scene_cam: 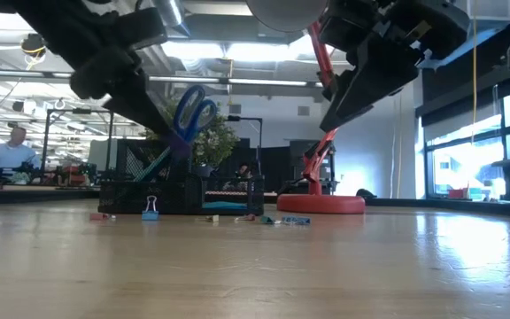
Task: Pick and place office supplies into organizer
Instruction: Put the blue eraser into the black desk organizer
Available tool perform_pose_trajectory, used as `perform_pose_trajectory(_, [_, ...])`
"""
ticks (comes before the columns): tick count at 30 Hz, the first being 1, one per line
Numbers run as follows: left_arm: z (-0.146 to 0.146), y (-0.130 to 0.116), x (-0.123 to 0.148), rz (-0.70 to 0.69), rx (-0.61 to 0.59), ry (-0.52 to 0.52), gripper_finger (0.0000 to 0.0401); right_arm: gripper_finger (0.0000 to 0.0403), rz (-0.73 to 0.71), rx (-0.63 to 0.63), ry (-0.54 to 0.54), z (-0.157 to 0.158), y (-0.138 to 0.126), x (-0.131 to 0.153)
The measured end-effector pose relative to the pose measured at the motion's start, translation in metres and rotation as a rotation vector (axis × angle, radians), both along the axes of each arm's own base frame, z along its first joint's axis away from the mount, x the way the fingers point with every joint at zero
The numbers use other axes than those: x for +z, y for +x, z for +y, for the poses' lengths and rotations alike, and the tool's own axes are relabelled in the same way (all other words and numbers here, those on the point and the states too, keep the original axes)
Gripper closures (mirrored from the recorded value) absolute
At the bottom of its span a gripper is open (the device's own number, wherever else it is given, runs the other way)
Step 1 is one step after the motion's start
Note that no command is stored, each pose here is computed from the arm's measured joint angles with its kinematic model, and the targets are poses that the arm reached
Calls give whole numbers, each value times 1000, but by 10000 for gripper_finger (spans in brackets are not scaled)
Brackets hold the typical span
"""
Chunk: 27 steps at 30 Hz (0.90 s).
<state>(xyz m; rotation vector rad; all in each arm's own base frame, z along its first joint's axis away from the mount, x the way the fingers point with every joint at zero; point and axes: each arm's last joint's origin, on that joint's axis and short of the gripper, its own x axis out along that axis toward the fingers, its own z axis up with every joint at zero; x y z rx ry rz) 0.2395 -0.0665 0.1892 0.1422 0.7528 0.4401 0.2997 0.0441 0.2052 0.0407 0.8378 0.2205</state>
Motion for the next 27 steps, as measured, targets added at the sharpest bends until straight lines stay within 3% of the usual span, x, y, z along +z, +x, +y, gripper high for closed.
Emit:
perform_pose_trajectory(8, [3,-11,-3,73,49,-79,384,208,-11,22,-19,0,0,0])
perform_pose_trajectory(17, [10,-10,-6,97,85,-66,382,208,-21,25,-20,0,1,1])
perform_pose_trajectory(27, [15,-1,-29,205,109,-55,380,208,-31,26,-20,0,2,1])
